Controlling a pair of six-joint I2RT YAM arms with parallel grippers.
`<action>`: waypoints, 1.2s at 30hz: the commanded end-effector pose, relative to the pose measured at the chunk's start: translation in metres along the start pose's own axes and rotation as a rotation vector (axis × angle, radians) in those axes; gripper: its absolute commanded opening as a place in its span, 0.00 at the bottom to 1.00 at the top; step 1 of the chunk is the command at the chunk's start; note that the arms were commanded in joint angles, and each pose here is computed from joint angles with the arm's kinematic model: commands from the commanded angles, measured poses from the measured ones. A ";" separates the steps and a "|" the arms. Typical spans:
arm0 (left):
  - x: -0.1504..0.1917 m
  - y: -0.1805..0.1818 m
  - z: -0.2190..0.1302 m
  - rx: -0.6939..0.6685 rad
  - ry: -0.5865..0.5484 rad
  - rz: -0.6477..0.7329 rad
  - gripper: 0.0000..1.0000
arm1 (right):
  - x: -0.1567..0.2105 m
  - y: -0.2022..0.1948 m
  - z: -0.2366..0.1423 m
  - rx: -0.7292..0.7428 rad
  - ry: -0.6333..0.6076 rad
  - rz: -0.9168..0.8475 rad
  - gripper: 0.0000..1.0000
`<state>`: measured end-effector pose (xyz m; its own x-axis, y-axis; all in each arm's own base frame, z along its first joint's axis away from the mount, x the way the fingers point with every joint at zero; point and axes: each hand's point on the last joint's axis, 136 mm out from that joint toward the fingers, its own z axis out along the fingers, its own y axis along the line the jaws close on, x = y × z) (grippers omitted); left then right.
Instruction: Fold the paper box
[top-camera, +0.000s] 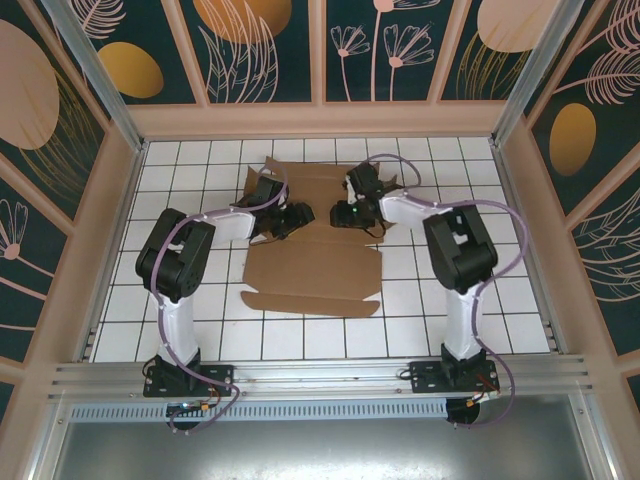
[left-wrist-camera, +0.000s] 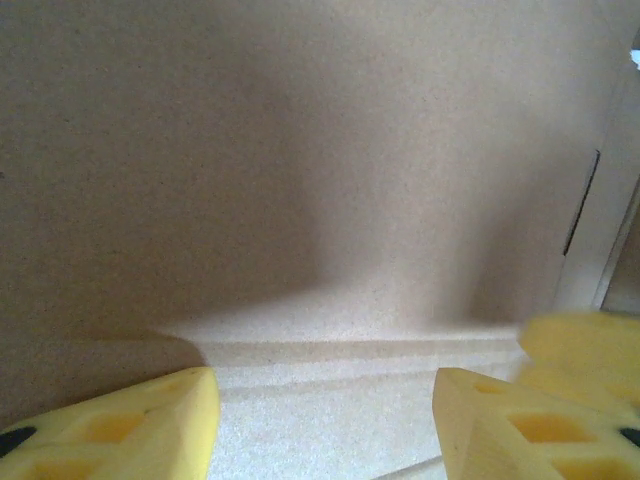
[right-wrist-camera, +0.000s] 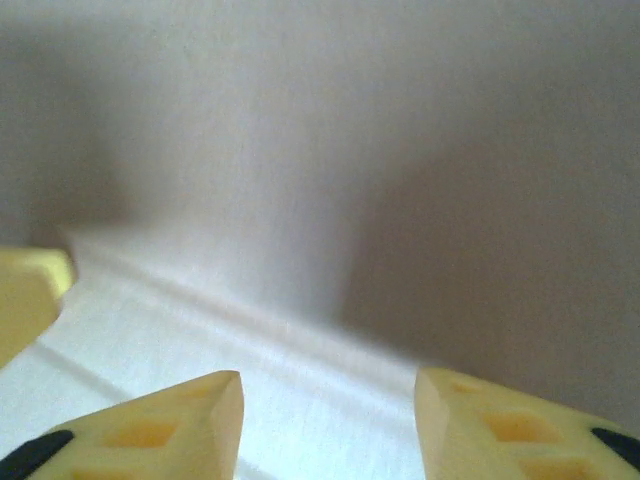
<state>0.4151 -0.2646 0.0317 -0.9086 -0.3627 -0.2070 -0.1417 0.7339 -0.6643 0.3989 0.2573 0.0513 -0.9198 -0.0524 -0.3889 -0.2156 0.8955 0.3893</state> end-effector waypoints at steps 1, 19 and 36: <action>0.048 0.068 0.024 -0.172 0.126 -0.099 0.59 | -0.004 -0.006 -0.040 -0.005 -0.076 0.046 0.58; 0.046 0.066 0.024 -0.168 0.128 -0.073 0.59 | 0.039 -0.101 -0.031 0.177 -0.026 0.233 0.52; 0.047 0.065 0.024 -0.167 0.133 -0.065 0.58 | 0.016 -0.045 -0.034 0.197 -0.055 0.055 0.30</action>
<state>0.4183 -0.2675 0.0329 -0.9031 -0.3722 -0.2141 -0.1335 0.7172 -0.6839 0.3827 0.1999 0.0534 -0.9105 0.0631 -0.4087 -0.0721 0.9489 0.3072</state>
